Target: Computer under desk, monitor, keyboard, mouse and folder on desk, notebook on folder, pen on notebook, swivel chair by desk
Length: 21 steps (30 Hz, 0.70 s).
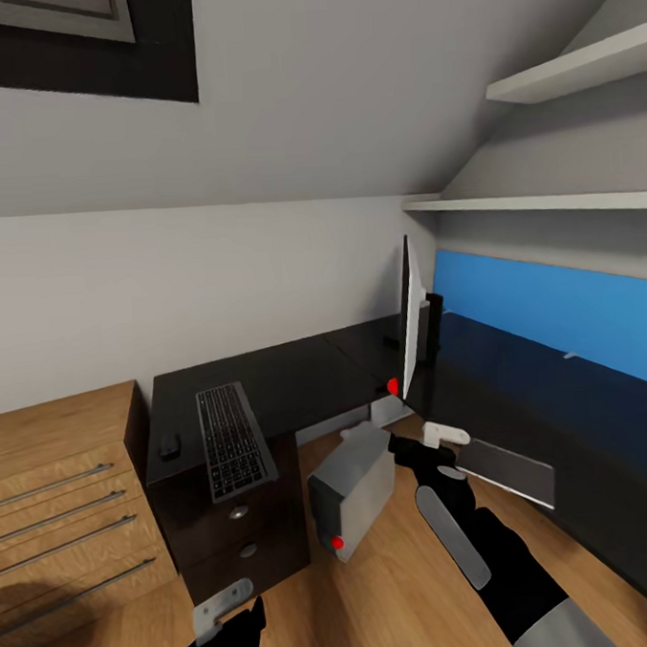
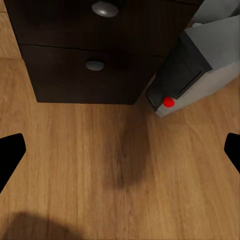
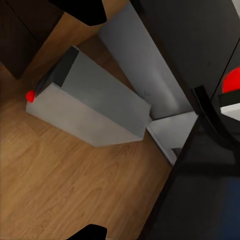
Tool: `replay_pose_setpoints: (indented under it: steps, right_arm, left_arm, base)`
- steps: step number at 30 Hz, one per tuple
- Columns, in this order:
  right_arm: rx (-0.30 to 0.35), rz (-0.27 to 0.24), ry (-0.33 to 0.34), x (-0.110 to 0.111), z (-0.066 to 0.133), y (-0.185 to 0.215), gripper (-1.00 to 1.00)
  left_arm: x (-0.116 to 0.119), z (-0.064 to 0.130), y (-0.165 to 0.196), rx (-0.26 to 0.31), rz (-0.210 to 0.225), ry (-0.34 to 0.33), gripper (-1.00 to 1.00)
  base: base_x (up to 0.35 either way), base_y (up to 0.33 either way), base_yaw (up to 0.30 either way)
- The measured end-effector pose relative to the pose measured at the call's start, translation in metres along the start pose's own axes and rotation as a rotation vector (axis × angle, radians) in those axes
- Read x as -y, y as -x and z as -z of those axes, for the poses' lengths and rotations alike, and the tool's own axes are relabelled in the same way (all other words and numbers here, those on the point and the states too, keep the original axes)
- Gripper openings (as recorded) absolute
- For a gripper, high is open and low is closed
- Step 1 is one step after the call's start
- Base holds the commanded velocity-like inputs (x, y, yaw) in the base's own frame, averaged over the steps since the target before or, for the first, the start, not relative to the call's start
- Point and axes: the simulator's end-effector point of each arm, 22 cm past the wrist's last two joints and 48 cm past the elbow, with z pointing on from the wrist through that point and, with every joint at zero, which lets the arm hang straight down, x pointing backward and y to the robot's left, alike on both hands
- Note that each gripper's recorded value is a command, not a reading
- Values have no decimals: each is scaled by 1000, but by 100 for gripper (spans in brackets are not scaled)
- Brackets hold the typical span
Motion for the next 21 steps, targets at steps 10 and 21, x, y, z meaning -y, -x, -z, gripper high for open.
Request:
replay_pose_setpoints:
  steps: [10, 21]
  right_arm:
    - [-31, 4, 80, -9, -11, -30, 100]
    - [-111, -157, 143, -8, -28, -76, 100]
  left_arm:
    - [-4, -10, -14, 0, 0, -1, 100]
    - [-10, -23, -30, 1, 0, 1, 100]
  base:
    - [0, 0, 0]
    - [0, 0, 0]
